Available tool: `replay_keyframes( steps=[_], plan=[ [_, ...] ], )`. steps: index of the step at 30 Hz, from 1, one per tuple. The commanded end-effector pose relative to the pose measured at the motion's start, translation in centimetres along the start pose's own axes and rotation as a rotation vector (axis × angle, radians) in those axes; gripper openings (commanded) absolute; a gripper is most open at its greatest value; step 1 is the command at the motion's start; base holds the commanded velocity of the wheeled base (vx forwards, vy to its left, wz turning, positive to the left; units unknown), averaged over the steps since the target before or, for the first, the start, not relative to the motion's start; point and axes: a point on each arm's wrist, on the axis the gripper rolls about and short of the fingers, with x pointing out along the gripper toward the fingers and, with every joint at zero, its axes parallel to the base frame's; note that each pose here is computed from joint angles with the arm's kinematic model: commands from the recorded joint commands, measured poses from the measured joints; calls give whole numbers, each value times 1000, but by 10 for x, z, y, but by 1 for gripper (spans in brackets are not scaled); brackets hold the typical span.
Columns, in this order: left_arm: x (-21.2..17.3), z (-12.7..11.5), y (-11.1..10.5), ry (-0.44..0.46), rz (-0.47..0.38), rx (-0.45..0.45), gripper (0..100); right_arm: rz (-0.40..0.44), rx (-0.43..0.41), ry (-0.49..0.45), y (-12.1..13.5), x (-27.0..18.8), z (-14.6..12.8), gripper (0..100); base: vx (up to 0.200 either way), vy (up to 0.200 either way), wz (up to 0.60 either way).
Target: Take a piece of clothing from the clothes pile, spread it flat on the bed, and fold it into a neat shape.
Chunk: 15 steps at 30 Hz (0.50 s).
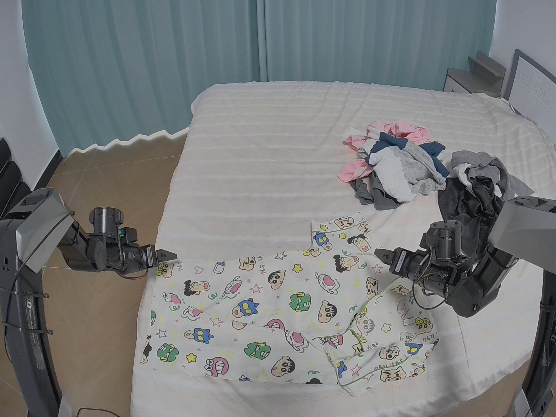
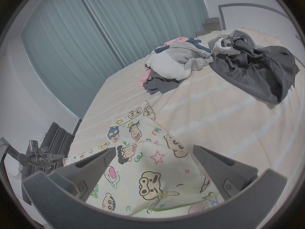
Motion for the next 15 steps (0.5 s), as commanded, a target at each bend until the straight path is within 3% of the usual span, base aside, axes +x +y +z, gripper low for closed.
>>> replay_keyframes(
  steps=[1, 15],
  plan=[
    [9, -11, 1, 36, -10, -11, 100, -6, 4, 7, -2, 1, -2, 100, 0, 0, 0],
    [11, -18, -17, 68, -73, 3, 100, -27, 12, -3, -16, 16, -9, 100, 0, 0, 0]
  ],
)
